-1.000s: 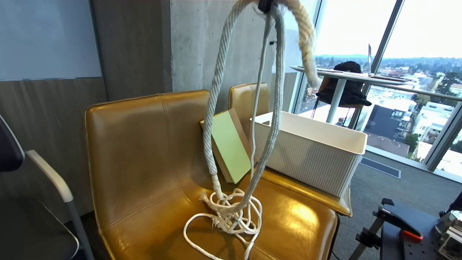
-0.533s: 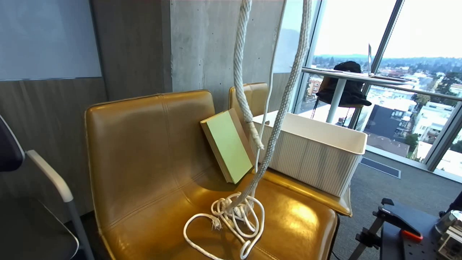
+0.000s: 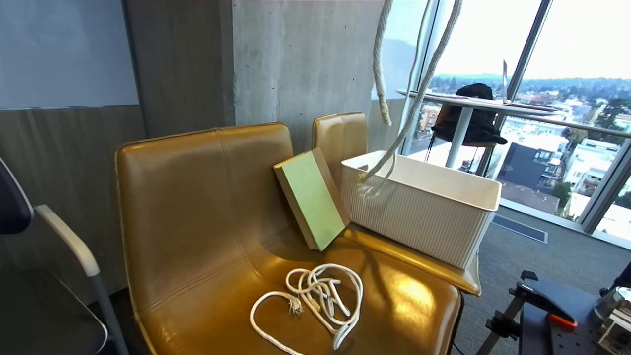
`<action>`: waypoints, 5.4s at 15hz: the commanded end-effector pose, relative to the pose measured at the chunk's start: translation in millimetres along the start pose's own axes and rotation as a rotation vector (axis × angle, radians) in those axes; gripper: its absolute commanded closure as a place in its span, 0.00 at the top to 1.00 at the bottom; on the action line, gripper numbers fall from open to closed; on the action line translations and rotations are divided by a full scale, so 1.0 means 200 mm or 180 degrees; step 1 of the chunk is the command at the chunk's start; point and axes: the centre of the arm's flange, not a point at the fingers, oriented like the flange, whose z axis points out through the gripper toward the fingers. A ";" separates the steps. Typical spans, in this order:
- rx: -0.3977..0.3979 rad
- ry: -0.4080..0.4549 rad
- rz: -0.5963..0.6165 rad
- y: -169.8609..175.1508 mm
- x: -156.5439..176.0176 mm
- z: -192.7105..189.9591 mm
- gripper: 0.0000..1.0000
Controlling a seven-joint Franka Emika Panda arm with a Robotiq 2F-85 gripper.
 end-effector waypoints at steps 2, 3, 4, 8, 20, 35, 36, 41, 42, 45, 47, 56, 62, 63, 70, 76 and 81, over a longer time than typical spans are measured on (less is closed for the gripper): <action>-0.0238 0.0142 0.0117 0.38 0.35 -0.21 0.03; -0.0273 0.0165 0.0143 0.45 0.37 -0.23 0.03; -0.0289 0.0171 0.0162 0.49 0.38 -0.24 0.03; -0.0341 0.0097 0.0168 0.55 0.32 -0.06 0.03; -0.0117 -0.0633 0.0030 0.51 -0.29 0.81 0.03; 0.0098 -0.0913 -0.0125 0.49 -0.77 1.63 0.03; 0.0100 -0.0906 -0.0139 0.48 -0.76 1.65 0.03; 0.0075 -0.0886 -0.0147 0.45 -0.72 1.66 0.45; 0.0069 -0.0869 -0.0149 0.45 -0.71 1.64 0.51; 0.0091 -0.0793 -0.0200 0.38 -0.73 1.53 0.72; 0.0187 -0.0745 -0.0276 0.23 -0.82 1.43 0.87; 0.0638 -0.0921 -0.0711 -0.69 -1.42 1.23 1.00; 0.0801 -0.1014 -0.1028 -1.16 -1.80 1.32 1.00; 0.0811 -0.1036 -0.1072 -1.21 -1.85 1.34 1.00; 0.0718 -0.1088 -0.1256 -1.38 -1.94 1.74 1.00; 0.0670 -0.1104 -0.1156 -1.44 -1.92 2.04 1.00; 0.0632 -0.1044 -0.1204 -1.53 -1.93 2.20 1.00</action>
